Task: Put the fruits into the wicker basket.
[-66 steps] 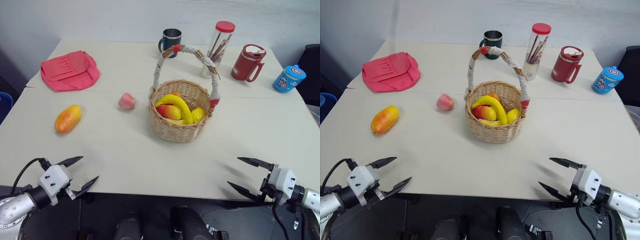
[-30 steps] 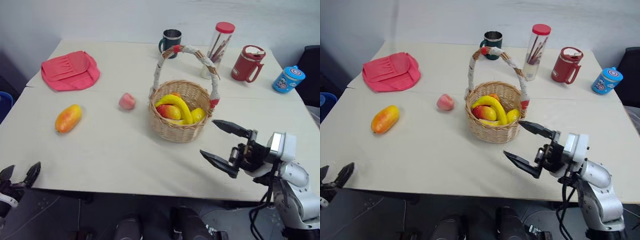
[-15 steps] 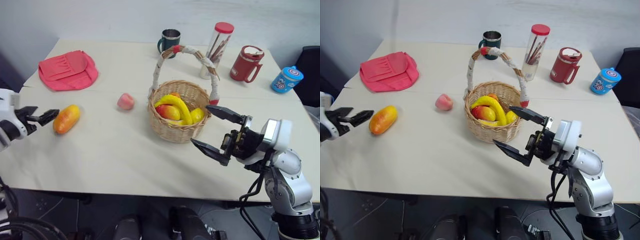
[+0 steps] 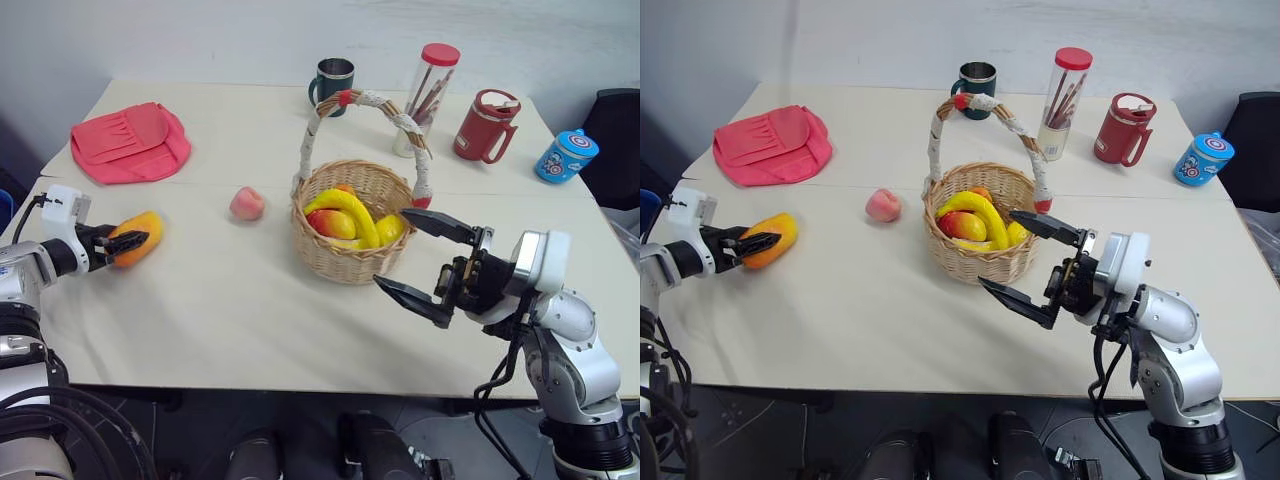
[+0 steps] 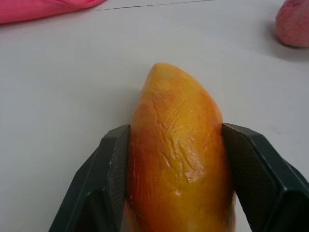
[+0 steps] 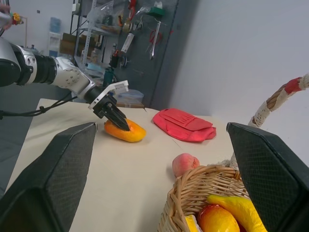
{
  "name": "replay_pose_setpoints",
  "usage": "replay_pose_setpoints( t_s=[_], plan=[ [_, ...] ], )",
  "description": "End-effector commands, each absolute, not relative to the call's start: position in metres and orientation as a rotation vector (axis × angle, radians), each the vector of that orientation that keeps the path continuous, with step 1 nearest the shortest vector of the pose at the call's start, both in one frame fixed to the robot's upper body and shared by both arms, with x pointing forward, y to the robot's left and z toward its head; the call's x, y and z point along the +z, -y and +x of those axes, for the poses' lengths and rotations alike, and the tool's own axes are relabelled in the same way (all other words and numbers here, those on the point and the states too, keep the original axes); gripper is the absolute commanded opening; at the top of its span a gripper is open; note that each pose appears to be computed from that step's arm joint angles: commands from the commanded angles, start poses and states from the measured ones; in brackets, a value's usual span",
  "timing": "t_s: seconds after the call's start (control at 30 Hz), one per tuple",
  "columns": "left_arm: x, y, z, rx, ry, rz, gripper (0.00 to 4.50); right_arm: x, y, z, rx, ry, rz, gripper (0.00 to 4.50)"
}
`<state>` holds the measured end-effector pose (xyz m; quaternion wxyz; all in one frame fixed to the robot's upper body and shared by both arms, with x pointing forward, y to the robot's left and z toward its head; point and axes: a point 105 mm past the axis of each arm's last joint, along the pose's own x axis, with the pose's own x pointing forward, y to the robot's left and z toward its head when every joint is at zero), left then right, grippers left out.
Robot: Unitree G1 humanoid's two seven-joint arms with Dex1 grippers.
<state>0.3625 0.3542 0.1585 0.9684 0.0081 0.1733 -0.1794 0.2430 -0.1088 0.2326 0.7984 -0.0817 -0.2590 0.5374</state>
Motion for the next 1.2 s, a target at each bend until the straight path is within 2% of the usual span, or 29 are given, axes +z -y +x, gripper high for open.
replay_pose_setpoints(
  t_s=[0.03, 0.1, 0.17, 0.33, 0.47, 0.57, 0.63, 0.67, 0.7, 0.77, 0.8, 0.97, 1.1, 1.2],
  plan=[
    [0.216, -0.312, 0.358, -0.629, -0.102, 0.061, 2.57, 0.245, 0.109, 0.239, 1.145, 0.595, -0.222, 4.5],
    [0.247, -0.259, 0.341, -0.889, 0.022, 0.11, 2.57, 0.246, 0.111, 0.241, 1.125, 0.591, -0.233, 4.5],
    [0.26, -0.216, 0.327, -1.059, 0.068, 0.132, 2.57, 0.247, 0.114, 0.244, 1.108, 0.586, -0.241, 4.5],
    [0.268, -0.148, 0.329, -1.199, 0.095, 0.13, 2.57, 0.247, 0.116, 0.248, 1.079, 0.584, -0.249, 4.5],
    [0.268, -0.096, 0.358, -1.174, 0.069, 0.072, 2.57, 0.248, 0.117, 0.25, 1.056, 0.59, -0.247, 4.5],
    [0.258, -0.073, 0.377, -1.118, 0.058, 0.075, 2.57, 0.248, 0.115, 0.249, 1.047, 0.596, -0.244, 4.5],
    [0.257, -0.068, 0.383, -1.09, 0.082, 0.086, 3.28, 0.247, 0.115, 0.248, 1.033, 0.602, -0.241, 4.5],
    [0.257, -0.068, 0.384, -1.076, 0.1, 0.093, 3.43, 0.247, 0.115, 0.247, 1.028, 0.603, -0.24, 4.5],
    [0.257, -0.067, 0.382, -1.091, 0.118, 0.102, 3.77, 0.246, 0.115, 0.246, 1.023, 0.604, -0.239, 4.5],
    [0.256, -0.075, 0.377, -1.091, 0.154, 0.115, 4.33, 0.245, 0.116, 0.244, 1.016, 0.605, -0.24, 4.5],
    [0.255, -0.089, 0.375, -1.074, 0.181, 0.119, 4.47, 0.243, 0.118, 0.243, 1.01, 0.605, -0.239, 4.5],
    [0.25, -0.149, 0.35, -0.992, 0.274, 0.177, 4.47, 0.239, 0.121, 0.239, 1.004, 0.607, -0.236, 4.5],
    [0.227, -0.219, 0.309, -0.853, 0.254, 0.191, 4.47, 0.239, 0.124, 0.238, 1.005, 0.621, -0.229, 4.5],
    [0.19, -0.306, 0.285, -0.537, 0.122, 0.232, 4.47, 0.235, 0.124, 0.239, 1.034, 0.608, -0.226, 4.5]
  ],
)
